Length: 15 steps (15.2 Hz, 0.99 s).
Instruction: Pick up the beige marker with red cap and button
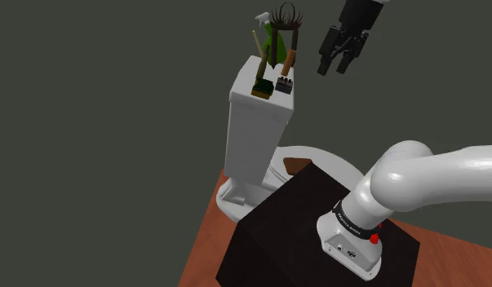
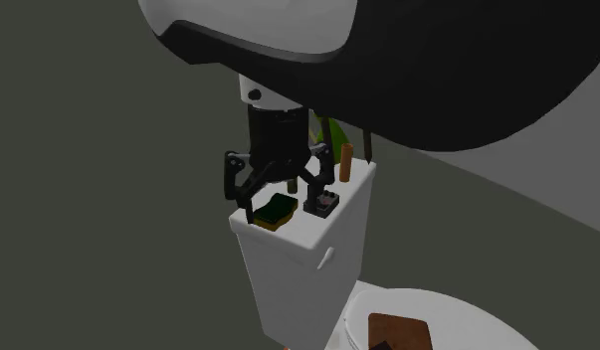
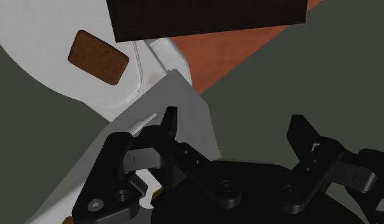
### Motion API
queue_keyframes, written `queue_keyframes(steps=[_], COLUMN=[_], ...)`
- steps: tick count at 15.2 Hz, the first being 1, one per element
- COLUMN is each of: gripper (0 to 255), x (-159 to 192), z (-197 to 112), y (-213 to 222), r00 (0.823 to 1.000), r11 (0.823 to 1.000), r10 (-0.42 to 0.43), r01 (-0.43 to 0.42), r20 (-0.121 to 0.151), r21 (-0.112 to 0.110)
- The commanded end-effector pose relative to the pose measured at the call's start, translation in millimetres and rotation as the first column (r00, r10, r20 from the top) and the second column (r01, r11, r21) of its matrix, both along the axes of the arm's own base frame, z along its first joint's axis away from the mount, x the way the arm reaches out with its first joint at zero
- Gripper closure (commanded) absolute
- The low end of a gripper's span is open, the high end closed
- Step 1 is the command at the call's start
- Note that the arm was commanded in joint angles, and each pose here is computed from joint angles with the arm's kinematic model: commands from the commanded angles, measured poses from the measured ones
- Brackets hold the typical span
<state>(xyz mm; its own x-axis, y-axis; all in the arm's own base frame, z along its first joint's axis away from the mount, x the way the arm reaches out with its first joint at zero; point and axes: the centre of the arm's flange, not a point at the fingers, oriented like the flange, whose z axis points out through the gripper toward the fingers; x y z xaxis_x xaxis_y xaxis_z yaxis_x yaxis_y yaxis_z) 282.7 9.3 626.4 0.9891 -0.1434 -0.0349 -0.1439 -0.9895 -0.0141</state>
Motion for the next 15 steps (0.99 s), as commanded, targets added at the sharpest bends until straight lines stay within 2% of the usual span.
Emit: queue_keyframes(steps=[1,15], gripper=[0,0], x=[0.0,157.0], z=[0.0,-23.7], y=[0.0,-60.4], r00=[1.0,0.994], r11=[1.0,0.993], r10=[0.0,-0.08], r01=[0.0,0.086], r20=[0.0,0.075], r21=[0.0,-0.08])
